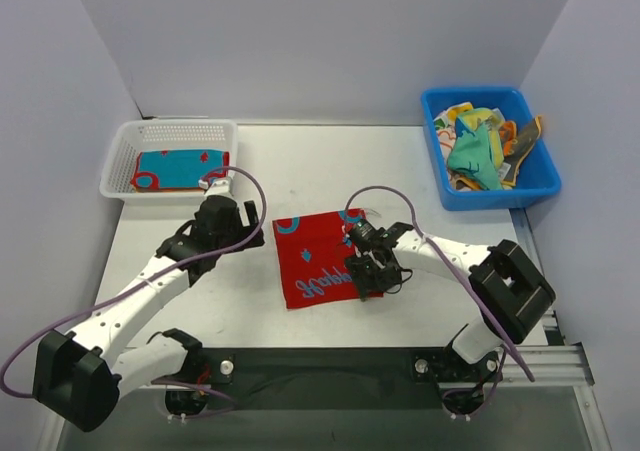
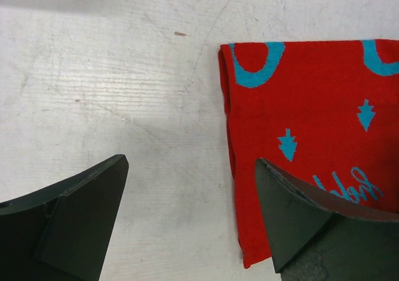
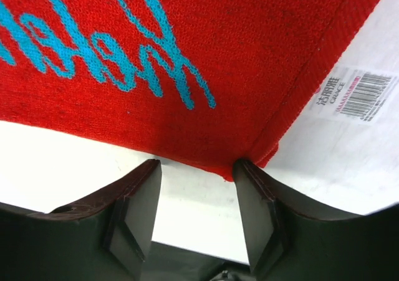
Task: Fold and stack the towels
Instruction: Fold the towel
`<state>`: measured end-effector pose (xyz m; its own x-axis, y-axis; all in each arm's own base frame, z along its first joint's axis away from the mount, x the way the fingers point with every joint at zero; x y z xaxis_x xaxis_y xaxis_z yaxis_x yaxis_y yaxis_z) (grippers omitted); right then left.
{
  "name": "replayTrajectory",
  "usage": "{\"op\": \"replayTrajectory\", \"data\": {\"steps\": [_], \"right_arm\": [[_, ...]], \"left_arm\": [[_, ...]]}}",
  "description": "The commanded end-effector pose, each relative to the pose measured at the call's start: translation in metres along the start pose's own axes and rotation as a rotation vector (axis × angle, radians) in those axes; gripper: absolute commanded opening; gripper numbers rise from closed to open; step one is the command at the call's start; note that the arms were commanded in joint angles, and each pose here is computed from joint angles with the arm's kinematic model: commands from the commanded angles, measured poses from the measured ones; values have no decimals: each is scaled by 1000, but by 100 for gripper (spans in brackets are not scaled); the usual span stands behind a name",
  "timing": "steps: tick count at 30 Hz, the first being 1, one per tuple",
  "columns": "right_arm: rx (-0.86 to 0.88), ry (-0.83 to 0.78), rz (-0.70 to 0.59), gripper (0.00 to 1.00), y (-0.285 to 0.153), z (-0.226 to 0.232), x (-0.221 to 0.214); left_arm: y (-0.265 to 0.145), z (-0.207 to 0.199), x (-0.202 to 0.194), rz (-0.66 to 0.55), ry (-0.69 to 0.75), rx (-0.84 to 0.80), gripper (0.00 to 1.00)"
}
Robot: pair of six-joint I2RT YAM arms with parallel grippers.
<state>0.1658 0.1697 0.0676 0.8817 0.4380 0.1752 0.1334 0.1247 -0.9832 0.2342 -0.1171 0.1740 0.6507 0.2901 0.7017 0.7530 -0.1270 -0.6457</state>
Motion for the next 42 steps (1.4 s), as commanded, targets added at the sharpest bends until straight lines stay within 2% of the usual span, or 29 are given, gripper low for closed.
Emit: {"op": "replayTrajectory", "data": {"steps": [1, 6, 10, 12, 13, 14, 16, 22, 25, 29, 34, 42], "right_arm": [[-46, 26, 86, 50, -8, -1, -29], [-41, 2, 127, 46, -11, 17, -48], [-12, -6, 83, 45, -27, 24, -42], [-6, -28, 16, 51, -47, 23, -29], [-8, -37, -10, 61, -54, 20, -23], [1, -47, -34, 63, -62, 18, -18], [16, -56, -109, 66, -78, 3, 6], [50, -53, -277, 64, -104, -49, 74], [117, -56, -326, 59, -102, -59, 106], [143, -99, -369, 58, -76, -79, 142], [139, -142, -299, 53, -37, -95, 158], [152, -137, -263, 49, -14, -114, 166]], "left_arm": [[-3, -4, 5, 15, 18, -21, 94], [8, -10, 4, 69, 25, -24, 94], [23, -20, 6, 120, 34, -39, 93], [29, -28, 13, 125, 46, -55, 93], [38, -30, 11, 151, 54, -56, 93], [42, -32, 13, 158, 66, -62, 92], [56, -42, 19, 200, 77, -95, 92], [98, -53, 27, 306, 162, -127, 83], [116, -58, 30, 326, 229, -138, 79], [133, -58, 27, 350, 314, -141, 77], [147, -55, 18, 388, 348, -133, 71], [155, -48, 5, 418, 370, -110, 67]]}}
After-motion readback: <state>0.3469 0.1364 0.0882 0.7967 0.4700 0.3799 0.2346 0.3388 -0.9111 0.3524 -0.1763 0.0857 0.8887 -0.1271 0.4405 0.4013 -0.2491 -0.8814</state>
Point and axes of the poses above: each gripper's point midway between its finger pads, its own y axis out along the fingers, its own z axis along the line the jaws close on, x = y × z, the point moved 6 cm from there along -y, back along the fingers, and after that the axes turned 3 degrees about -y, right-handed, at the moved point
